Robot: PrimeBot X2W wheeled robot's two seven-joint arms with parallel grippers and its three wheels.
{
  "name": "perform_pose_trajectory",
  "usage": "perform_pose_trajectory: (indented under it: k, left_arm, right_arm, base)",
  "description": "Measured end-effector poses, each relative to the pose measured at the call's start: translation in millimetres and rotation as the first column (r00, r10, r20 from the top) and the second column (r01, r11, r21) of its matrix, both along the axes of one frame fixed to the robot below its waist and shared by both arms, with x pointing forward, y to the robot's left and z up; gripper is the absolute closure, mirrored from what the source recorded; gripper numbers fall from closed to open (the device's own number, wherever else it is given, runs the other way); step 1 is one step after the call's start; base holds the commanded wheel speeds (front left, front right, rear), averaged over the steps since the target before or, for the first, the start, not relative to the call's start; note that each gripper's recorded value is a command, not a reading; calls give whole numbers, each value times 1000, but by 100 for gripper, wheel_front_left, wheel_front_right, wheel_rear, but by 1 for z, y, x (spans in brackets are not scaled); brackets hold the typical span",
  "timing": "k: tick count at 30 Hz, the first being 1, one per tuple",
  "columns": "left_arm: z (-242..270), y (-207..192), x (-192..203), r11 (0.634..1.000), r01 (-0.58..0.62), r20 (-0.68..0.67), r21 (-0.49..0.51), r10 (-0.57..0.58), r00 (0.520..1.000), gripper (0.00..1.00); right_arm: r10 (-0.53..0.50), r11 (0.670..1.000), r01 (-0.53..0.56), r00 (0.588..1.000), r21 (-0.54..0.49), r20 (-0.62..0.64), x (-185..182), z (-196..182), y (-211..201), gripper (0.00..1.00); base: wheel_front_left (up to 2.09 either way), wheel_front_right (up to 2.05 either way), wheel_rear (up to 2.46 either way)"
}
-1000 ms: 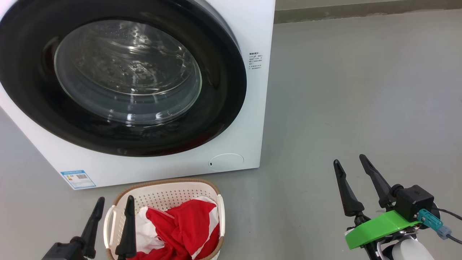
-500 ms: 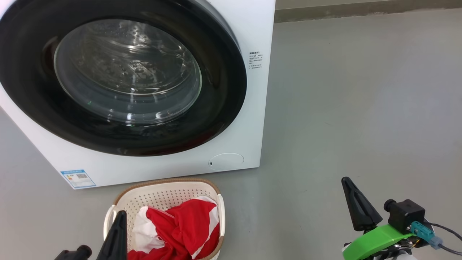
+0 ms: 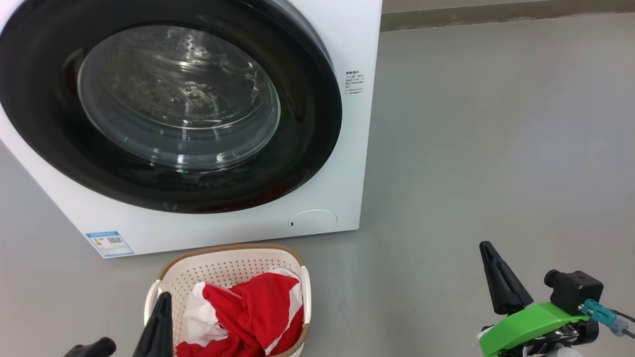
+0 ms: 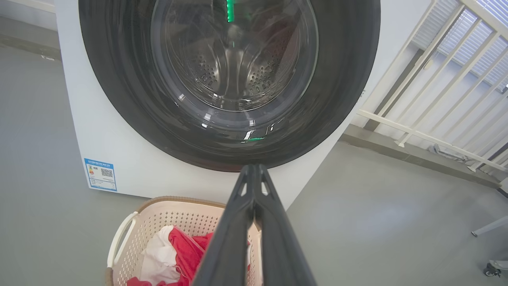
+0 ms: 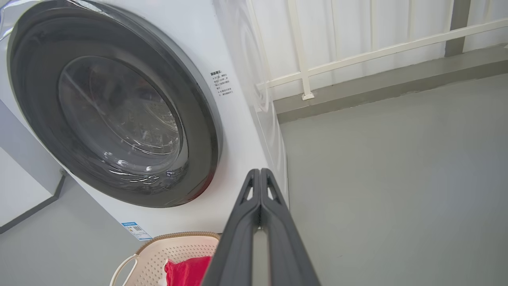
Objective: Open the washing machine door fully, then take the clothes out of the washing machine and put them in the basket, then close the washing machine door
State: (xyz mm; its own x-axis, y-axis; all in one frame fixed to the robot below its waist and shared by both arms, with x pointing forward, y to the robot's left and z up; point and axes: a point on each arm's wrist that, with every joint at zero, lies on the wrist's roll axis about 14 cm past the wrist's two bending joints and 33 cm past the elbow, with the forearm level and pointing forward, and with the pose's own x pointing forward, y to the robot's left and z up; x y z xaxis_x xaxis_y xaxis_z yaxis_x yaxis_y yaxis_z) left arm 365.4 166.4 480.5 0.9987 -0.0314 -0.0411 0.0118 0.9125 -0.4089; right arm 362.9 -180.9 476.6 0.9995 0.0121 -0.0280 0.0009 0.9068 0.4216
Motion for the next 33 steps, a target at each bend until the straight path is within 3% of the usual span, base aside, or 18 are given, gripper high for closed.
perform_pose_trajectory:
  k: [16,33]
  left_arm:
    - [-6,6,0,986,-33,-45,-166,26,999,100]
    - [-9,10,1,941,-64,-79,-333,40,996,100]
  right_arm:
    - [-36,987,40,999,156,-28,2,-2,-8,100]
    - [-55,943,71,997,326,-57,3,-4,-12,100]
  base:
    - [0,0,0]
    - [0,0,0]
